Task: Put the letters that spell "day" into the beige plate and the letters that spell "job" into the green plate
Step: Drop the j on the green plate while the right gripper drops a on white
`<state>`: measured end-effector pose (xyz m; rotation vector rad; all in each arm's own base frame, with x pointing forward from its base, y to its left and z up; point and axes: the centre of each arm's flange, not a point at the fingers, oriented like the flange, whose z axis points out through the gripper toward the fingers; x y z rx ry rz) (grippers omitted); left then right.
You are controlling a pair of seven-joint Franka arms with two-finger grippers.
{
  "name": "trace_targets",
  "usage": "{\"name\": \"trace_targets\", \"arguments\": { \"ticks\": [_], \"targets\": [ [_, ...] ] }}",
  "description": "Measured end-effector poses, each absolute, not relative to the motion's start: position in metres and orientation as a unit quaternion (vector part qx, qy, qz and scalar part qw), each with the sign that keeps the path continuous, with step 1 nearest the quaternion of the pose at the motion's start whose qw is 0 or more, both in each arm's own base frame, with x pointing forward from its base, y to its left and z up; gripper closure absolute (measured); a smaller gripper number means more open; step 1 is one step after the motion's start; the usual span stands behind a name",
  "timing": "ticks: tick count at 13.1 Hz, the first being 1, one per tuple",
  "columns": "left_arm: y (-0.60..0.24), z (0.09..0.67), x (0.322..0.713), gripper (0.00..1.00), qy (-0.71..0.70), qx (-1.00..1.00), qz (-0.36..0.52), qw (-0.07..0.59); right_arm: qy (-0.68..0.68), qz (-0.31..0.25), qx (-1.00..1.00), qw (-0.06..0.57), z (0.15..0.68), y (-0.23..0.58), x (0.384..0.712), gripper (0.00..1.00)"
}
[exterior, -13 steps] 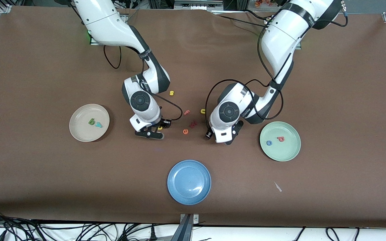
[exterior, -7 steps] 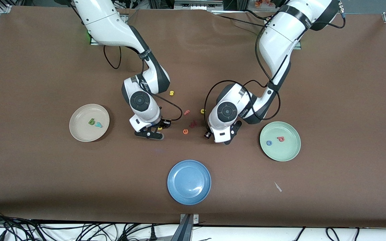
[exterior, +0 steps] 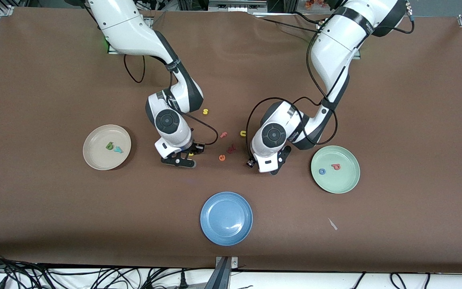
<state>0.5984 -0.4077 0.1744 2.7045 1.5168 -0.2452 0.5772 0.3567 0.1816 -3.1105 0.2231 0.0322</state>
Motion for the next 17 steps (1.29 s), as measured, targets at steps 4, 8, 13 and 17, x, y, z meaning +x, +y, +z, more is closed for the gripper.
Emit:
{"name": "trace_targets", "arguments": {
  "ticks": [4,8,13,17],
  "targets": [
    [-0.4,0.179,0.605,0.88,0.484,0.873,-0.066,0.011,0.072,0.015,-0.997,0.004,0.206,0.349,0.589,0.71],
    [-0.359,0.231,0.636,0.88,0.438,0.898,-0.039,-0.008,0.031,0.024,-0.999,-0.011,0.24,0.296,0.593,0.71],
    [-0.277,0.282,0.67,0.88,0.299,0.953,-0.043,-0.012,-0.011,0.007,-1.0,-0.008,0.241,0.209,0.551,0.71],
    [-0.201,0.269,0.686,0.88,0.178,0.982,-0.067,-0.015,-0.056,0.001,-0.998,-0.022,0.232,0.136,0.539,0.71]
  ]
}}
